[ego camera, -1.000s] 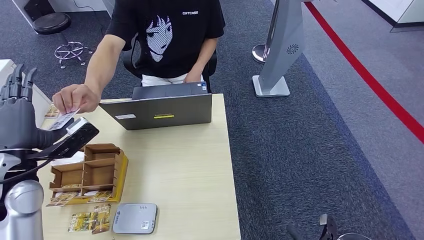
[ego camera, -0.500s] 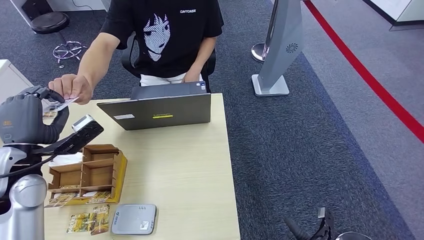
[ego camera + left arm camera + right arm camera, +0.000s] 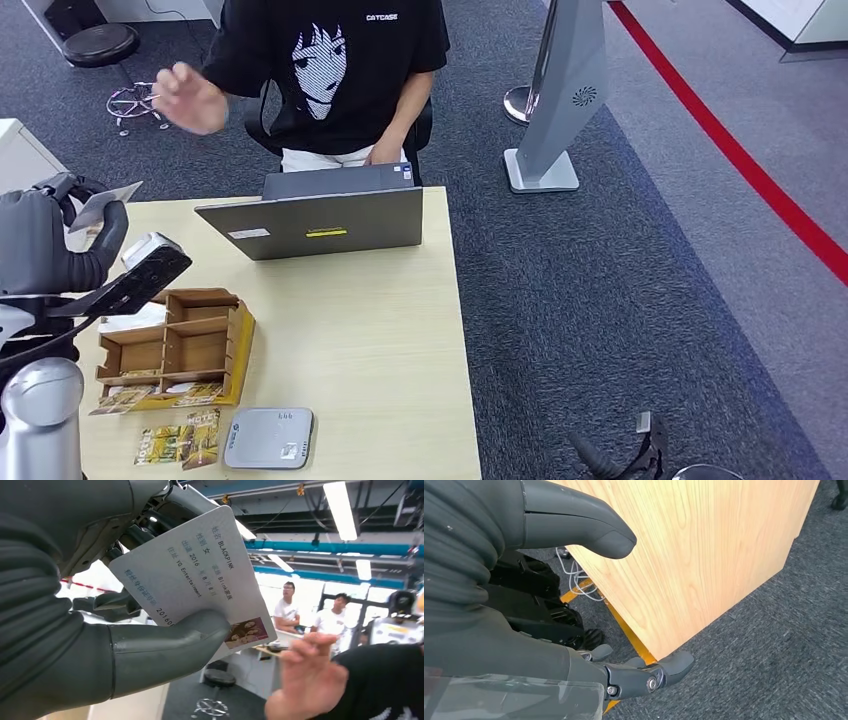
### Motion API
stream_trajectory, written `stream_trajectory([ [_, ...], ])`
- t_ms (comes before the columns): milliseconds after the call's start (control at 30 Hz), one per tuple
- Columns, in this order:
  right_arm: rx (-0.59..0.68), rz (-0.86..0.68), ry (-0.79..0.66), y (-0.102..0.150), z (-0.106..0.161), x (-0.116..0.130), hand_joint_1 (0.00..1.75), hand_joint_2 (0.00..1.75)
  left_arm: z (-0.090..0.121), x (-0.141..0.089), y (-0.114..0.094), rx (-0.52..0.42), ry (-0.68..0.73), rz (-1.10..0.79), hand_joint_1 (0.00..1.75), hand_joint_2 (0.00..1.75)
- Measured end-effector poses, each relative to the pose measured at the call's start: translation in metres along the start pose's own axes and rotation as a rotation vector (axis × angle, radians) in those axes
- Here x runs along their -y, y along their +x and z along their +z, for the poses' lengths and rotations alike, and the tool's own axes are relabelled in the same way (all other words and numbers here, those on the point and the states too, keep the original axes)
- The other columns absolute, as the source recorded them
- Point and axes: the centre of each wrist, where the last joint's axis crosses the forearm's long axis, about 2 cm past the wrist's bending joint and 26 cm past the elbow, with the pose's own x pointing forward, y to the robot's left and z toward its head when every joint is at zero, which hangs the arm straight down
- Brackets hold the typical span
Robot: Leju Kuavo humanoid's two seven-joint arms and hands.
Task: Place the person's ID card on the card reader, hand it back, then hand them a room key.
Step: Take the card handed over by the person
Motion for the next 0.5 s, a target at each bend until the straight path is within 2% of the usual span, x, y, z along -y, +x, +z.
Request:
stream_trajectory([
  [333, 0.040, -0.014, -0.006, 0.009, 0.007, 0.011, 0.00, 1.75, 0.063, 0.001, 0.012, 0.130, 0.059, 0.126, 1.75, 1.75],
  [400, 0.048, -0.017, -0.012, 0.011, 0.009, 0.015, 0.00, 1.75, 0.079, 0.005, 0.015, 0.138, 0.051, 0.139, 1.75, 1.75],
  [500, 0.055, -0.022, -0.017, 0.013, 0.011, 0.019, 0.00, 1.75, 0.091, 0.006, 0.018, 0.137, 0.043, 0.146, 1.75, 1.75],
])
